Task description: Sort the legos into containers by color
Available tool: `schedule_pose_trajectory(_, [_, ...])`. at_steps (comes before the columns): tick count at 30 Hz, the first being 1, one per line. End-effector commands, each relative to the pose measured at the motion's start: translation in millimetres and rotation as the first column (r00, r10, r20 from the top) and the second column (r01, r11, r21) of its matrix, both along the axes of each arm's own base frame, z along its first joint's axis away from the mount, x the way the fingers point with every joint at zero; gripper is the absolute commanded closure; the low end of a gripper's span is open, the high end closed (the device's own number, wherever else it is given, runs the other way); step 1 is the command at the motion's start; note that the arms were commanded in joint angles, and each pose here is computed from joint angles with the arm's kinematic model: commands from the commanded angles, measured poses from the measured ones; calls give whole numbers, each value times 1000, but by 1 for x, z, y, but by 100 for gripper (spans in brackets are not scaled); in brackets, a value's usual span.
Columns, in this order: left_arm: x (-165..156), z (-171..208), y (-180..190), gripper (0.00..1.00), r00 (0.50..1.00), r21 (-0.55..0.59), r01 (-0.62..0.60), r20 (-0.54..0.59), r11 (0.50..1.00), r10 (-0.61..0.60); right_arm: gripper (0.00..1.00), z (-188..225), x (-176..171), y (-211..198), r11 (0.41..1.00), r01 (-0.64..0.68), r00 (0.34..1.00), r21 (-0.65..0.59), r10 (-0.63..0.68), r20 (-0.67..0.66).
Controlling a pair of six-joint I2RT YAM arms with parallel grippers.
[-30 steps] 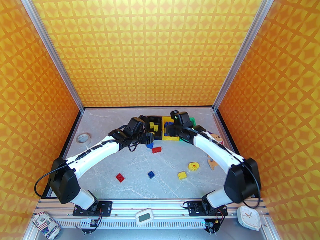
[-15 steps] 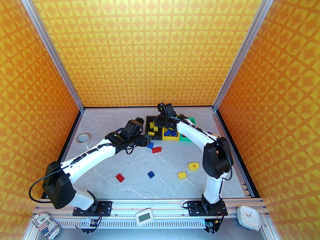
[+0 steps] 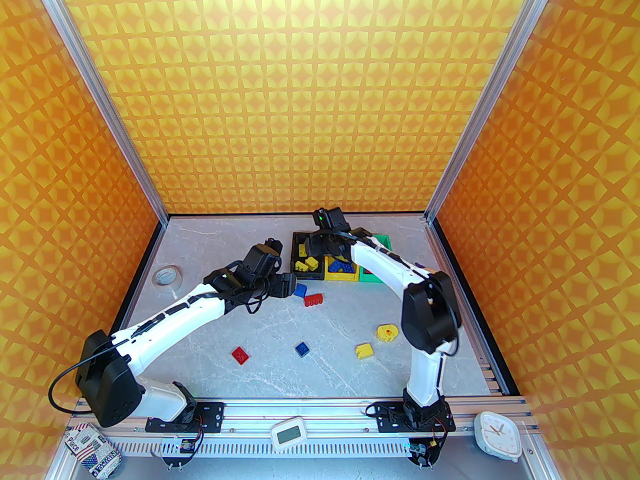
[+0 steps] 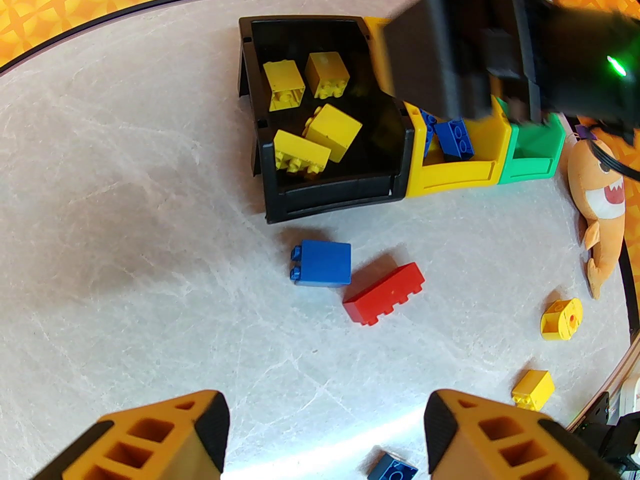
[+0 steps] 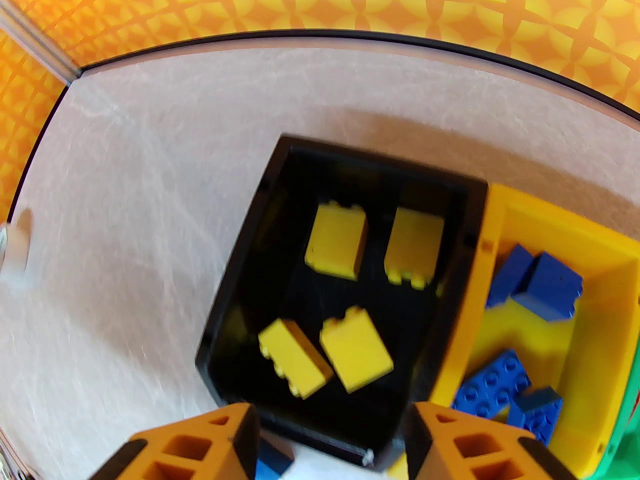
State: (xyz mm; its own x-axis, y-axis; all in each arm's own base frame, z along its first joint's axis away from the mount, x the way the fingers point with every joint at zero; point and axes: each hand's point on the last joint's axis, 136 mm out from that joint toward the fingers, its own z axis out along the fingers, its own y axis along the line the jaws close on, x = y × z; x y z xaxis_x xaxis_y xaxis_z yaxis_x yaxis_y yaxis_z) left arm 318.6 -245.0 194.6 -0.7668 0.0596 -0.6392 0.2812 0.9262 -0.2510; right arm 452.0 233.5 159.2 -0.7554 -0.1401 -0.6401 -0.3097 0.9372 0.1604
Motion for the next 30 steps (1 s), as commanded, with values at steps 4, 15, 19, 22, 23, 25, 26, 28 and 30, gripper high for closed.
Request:
schedule_pose_trajectory(4, [11, -2, 57, 28, 993, 33, -114, -7, 993, 114, 49, 17, -56, 19, 988, -145, 983, -48, 150, 106])
schedule_pose_trajectory(15, [10, -26, 133, 26, 945, -21, -317, -91, 948, 314, 49, -15, -189, 105, 879, -476, 871, -7, 473, 132])
schedule_pose_trajectory(19, [9, -35, 150, 26, 929, -29, -356, -120, 934, 351, 48, -18, -220, 137, 845, -534, 841, 35, 526, 126])
schedule_pose_trajectory(22, [6, -36, 155, 26, 924, -28, -368, -122, 929, 362, 47, -29, -245, 163, 814, -579, 813, 41, 574, 97])
schedule_pose_trajectory(23, [5, -37, 157, 26, 921, -26, -374, -123, 927, 369, 46, -32, -250, 171, 808, -587, 808, 45, 582, 88])
schedule_pose_trajectory(25, [4, -38, 161, 26, 918, -22, -382, -128, 924, 376, 46, -42, -265, 187, 794, -606, 795, 40, 603, 68])
schedule_pose_trajectory(26, [3, -39, 162, 26, 916, -21, -385, -130, 923, 379, 46, -46, -270, 193, 791, -611, 791, 39, 609, 57])
schedule_pose_trajectory(28, [2, -40, 166, 26, 913, -18, -391, -131, 920, 386, 46, -54, -281, 205, 782, -623, 782, 30, 621, 39])
schedule_pose_trajectory(30, [1, -44, 172, 26, 905, -12, -407, -139, 913, 402, 45, -59, -289, 214, 776, -630, 777, 22, 629, 31])
